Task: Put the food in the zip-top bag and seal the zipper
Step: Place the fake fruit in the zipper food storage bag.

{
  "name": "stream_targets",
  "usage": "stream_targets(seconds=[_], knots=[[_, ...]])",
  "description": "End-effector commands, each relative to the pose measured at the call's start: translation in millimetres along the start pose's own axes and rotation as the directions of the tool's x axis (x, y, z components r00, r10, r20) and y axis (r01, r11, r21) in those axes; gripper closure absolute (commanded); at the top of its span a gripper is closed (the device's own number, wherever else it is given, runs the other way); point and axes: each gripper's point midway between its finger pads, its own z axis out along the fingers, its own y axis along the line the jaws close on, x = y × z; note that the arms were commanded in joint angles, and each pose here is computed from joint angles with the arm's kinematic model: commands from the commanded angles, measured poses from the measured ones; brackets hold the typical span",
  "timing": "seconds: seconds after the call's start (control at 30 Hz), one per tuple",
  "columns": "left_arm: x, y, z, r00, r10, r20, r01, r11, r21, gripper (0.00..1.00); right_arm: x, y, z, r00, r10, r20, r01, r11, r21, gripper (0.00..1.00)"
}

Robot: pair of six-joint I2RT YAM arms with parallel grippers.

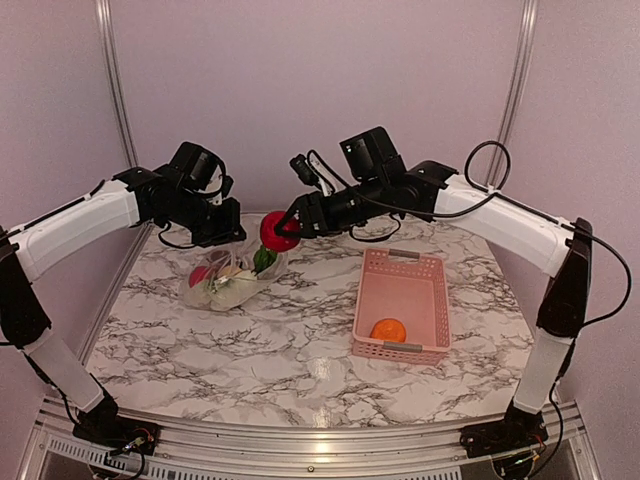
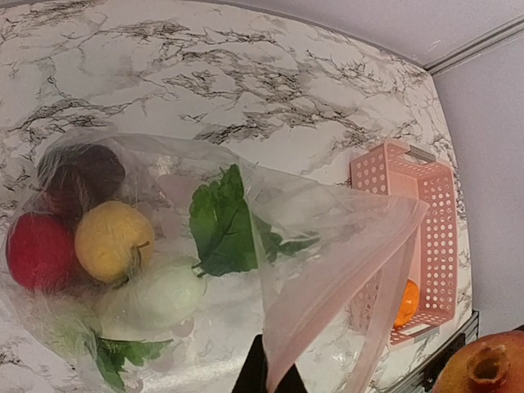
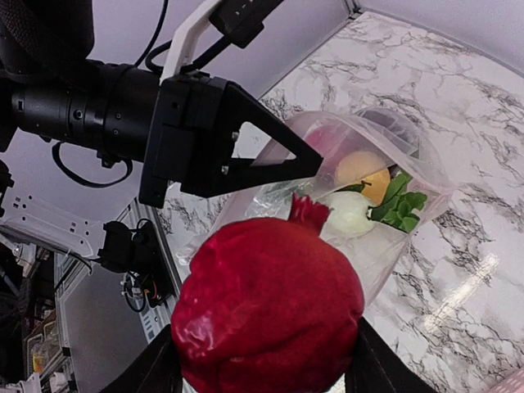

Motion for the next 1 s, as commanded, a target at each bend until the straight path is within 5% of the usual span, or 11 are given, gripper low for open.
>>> stream_targets(seconds=[0.0,0.17,0.4,0.7,0.8,0.97], knots=[[-14.5,-17.1,-19.3,0.999,-0.016,0.037,0.014,0.998,0.059,1.00,-7.3,6.3,29.1,1.000,-0.006,0.005,0.006,0.999,-0.048,0.52],[-23.4,-25.8,-32.1,0.997,-0.027,0.067,0.021,0.996,0.087,1.00,-18.2,-5.5,41.9,0.999,-0.020,0.032,0.019,1.000,0.020,0.50],[-29.3,-30.6,-39.6,0.996,-0.035,0.086,0.026,0.995,0.101,1.00,-36.3,4.8,61.4,0.996,-0.074,0.049,0.072,0.997,0.025,0.16],[-39.5,-25.6,-49.0,0.990,-0.027,0.135,0.016,0.997,0.078,1.00,-41.5,12.2,20.8,0.989,-0.126,0.076,0.118,0.989,0.093,0.12],[-60.5,-18.7,-78.8,0.968,-0.050,0.245,0.038,0.998,0.053,1.00,-41.6,12.2,-4.7,0.984,-0.155,0.089,0.142,0.980,0.142,0.12],[-86.1,-5.4,-129.1,0.832,-0.063,0.551,0.027,0.997,0.074,1.00,-23.4,-21.1,-48.2,0.988,-0.114,0.101,0.080,0.953,0.293,0.02]])
